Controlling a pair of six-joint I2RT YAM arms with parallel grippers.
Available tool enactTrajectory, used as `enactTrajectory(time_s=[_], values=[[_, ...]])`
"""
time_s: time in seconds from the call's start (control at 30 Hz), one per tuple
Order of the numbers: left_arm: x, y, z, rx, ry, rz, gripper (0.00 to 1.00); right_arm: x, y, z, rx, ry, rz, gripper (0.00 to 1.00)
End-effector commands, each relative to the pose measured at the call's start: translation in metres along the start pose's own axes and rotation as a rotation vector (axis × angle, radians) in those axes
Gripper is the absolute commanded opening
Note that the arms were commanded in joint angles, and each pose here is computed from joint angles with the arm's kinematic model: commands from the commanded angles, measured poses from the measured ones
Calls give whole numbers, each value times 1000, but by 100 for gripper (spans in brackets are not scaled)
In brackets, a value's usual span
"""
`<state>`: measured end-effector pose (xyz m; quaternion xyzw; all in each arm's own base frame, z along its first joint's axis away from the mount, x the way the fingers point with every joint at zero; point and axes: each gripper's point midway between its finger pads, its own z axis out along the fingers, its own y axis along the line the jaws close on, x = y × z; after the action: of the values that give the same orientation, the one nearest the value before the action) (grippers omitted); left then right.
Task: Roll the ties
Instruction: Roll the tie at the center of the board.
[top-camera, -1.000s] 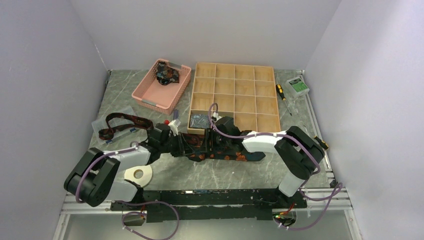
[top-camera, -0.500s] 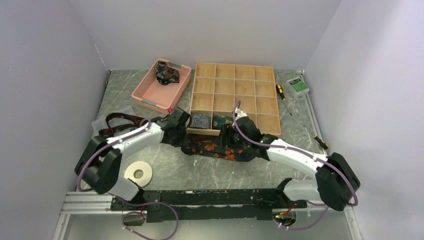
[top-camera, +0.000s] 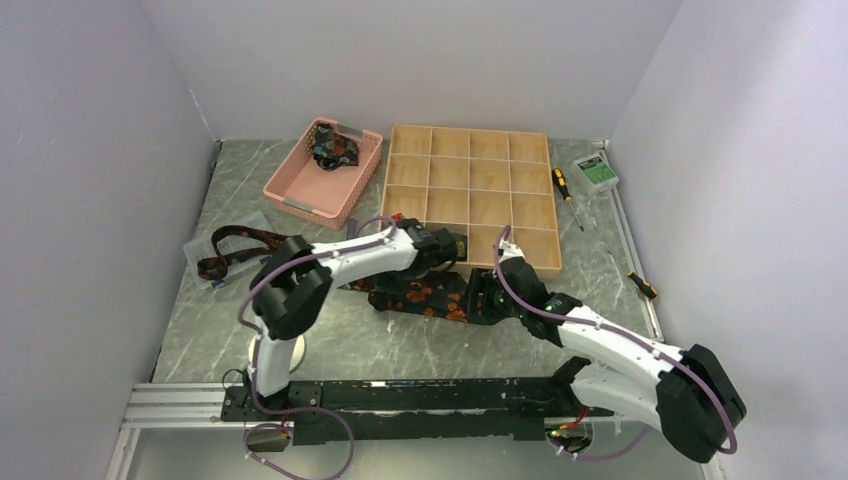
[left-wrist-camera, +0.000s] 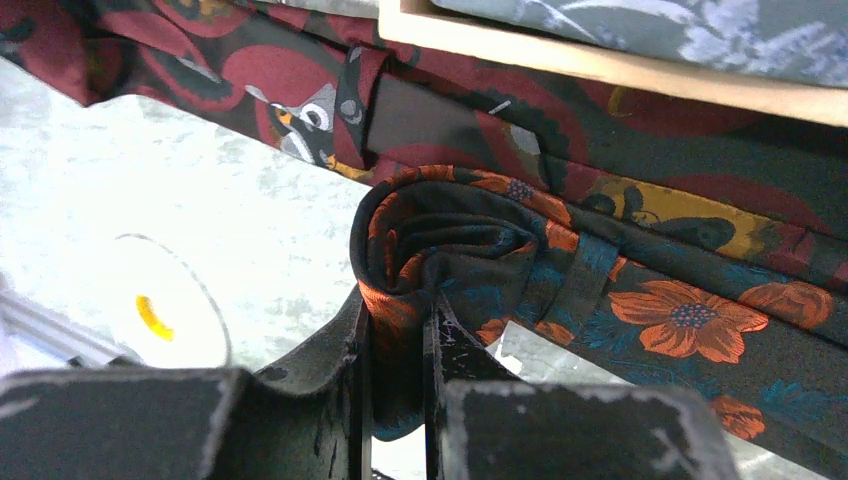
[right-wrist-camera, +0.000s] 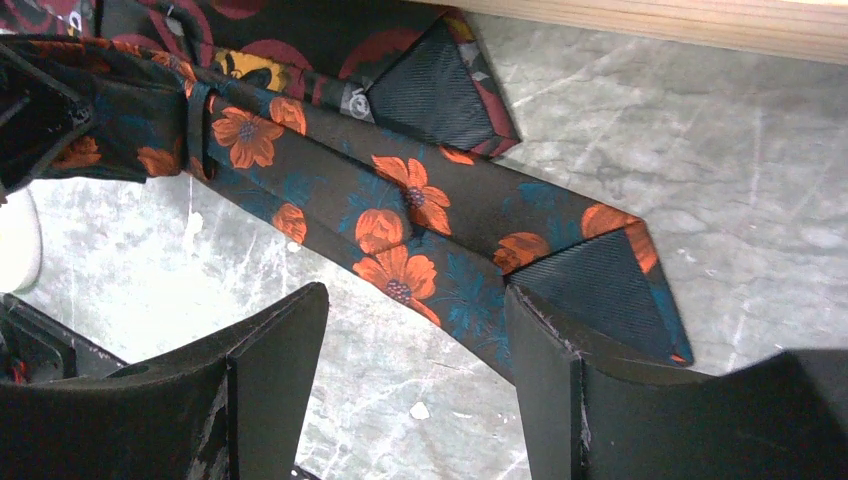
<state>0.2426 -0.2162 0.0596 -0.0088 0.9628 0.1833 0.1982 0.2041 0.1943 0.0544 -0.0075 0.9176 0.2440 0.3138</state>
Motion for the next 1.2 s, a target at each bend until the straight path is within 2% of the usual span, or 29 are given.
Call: enactTrajectory(time_s=[0.0,0.07,0.17,0.3,0.43,0.8,1.0,1.17], values=[[-1,14,-15,-192,-62,80,3,-7,-7,-8,6,-57,5,70],[1,1,-13,-200,-61,111,5,-6,-9,-10,5,-63,9,70],[5,-16,-14,-185,-65,141,16,-5,-12,-12,7,-66,15,70],[8,-37,-17,-129,-67,166,37,-3,-14,-13,11,-68,21,70],[8,-50,-20,-63,-57,162,52,-3,-14,-14,12,-68,22,70],[-1,-83,-49,210,-66,117,65,1,-16,-14,0,-64,41,70],[-6,-94,-60,377,-52,58,67,0,-15,-18,-16,-82,56,71],[-13,-86,-68,465,-65,-4,68,1,-4,-20,-75,-65,51,71]])
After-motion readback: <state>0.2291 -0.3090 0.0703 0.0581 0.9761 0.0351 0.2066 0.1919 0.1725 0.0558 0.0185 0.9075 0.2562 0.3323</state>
